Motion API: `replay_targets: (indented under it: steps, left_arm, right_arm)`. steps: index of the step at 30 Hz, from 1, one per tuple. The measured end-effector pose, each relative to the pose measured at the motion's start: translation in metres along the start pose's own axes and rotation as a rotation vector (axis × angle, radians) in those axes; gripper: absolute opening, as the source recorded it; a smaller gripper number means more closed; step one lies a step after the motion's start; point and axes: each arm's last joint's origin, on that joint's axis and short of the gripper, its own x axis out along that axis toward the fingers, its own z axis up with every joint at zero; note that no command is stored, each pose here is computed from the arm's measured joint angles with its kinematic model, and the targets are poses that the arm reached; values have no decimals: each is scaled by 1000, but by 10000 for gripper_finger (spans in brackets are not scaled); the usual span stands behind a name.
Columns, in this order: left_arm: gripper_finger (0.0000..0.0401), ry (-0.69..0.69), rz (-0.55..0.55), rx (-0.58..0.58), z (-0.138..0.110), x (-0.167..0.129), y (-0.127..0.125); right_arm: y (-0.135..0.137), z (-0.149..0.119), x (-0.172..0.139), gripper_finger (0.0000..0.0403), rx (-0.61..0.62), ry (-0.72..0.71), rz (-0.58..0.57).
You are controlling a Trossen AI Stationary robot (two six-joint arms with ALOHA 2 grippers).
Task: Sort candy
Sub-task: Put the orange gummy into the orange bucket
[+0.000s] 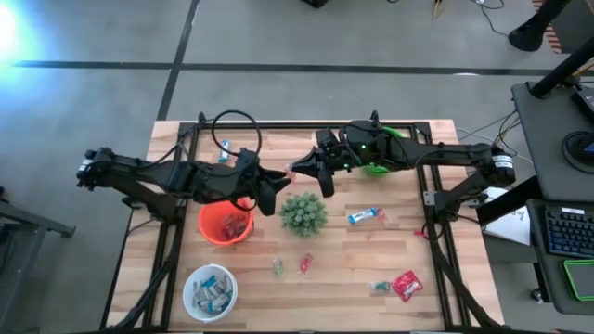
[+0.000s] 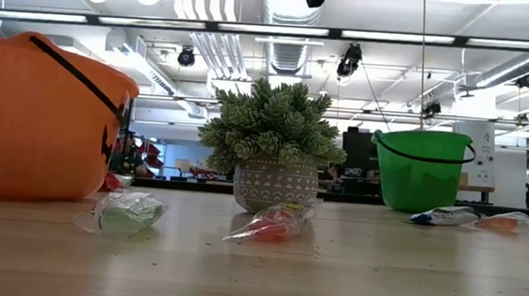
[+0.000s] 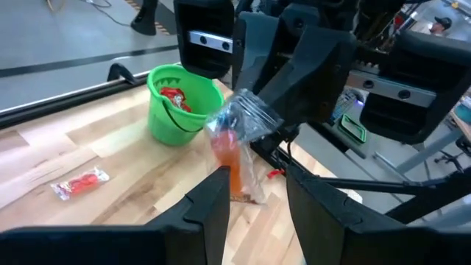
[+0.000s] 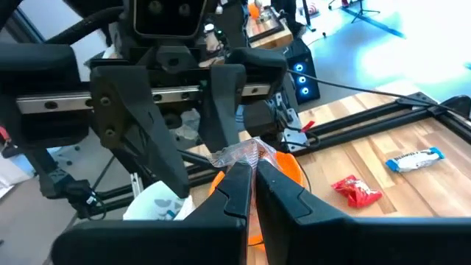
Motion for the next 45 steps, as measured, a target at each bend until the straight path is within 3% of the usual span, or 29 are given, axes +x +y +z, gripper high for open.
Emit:
replay_targets:
  steps: [35, 45]
  left_arm:
    - [118, 48, -17, 27, 6, -2, 8]
    - [118, 25, -84, 39, 11, -1, 4]
  right_arm:
    - [1, 2, -10, 8, 12, 28, 9]
    - [2, 2, -7, 8, 13, 24, 23]
